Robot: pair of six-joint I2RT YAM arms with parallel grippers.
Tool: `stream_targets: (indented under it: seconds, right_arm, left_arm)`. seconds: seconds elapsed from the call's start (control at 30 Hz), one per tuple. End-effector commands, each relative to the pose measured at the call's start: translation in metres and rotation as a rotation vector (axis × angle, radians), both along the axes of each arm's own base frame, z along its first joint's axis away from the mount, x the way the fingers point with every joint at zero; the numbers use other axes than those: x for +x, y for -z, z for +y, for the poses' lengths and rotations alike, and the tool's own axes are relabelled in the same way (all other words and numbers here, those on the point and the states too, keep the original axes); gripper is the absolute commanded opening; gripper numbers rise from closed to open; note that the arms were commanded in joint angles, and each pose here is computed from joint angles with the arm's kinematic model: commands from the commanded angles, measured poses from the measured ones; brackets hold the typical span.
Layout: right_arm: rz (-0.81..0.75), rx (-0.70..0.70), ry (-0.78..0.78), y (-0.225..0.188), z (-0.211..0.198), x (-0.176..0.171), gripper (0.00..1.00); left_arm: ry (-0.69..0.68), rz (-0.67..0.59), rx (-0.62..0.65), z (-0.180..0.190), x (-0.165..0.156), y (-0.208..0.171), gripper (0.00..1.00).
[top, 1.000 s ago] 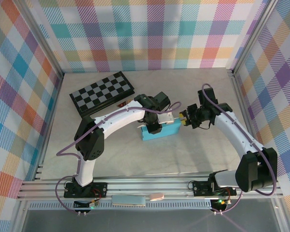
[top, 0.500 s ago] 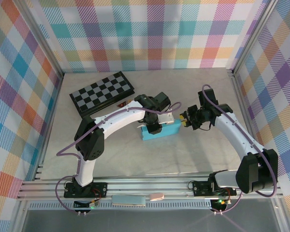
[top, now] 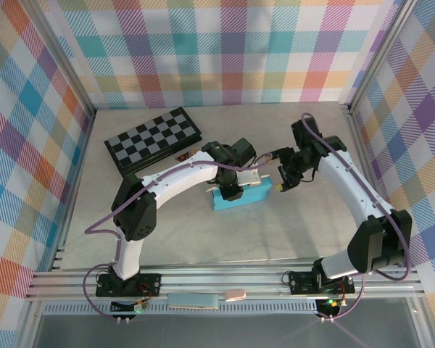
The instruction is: Fold the paper box
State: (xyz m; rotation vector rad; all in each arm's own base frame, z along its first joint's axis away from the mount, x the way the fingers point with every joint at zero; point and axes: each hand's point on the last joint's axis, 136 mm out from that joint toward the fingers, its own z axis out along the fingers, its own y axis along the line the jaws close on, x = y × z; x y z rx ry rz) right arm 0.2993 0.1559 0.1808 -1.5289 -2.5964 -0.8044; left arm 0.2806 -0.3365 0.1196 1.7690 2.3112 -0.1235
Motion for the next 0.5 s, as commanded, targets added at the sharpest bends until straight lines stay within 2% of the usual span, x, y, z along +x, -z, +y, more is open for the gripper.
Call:
stream_targets:
  seconds: [0.0, 0.13, 0.3, 0.47]
  right_arm:
    - [0.183, -0.038, 0.051, 0.019, 0.002, -0.017, 0.79]
    - [0.274, -0.04, 0.104, 0.033, 0.008, -0.008, 0.78]
    - [0.314, -0.049, 0.091, 0.042, 0.019, 0.008, 0.78]
    - [0.327, -0.062, 0.071, 0.058, 0.025, 0.015, 0.73]
  left_arm:
    - [0.001, 0.01, 0.04, 0.003, 0.0, 0.013, 0.25]
    - [0.002, 0.002, 0.04, 0.002, 0.001, 0.013, 0.25]
    - [0.008, -0.001, 0.042, 0.001, 0.0, 0.013, 0.25]
    - [0.011, -0.002, 0.037, -0.001, 0.0, 0.013, 0.25]
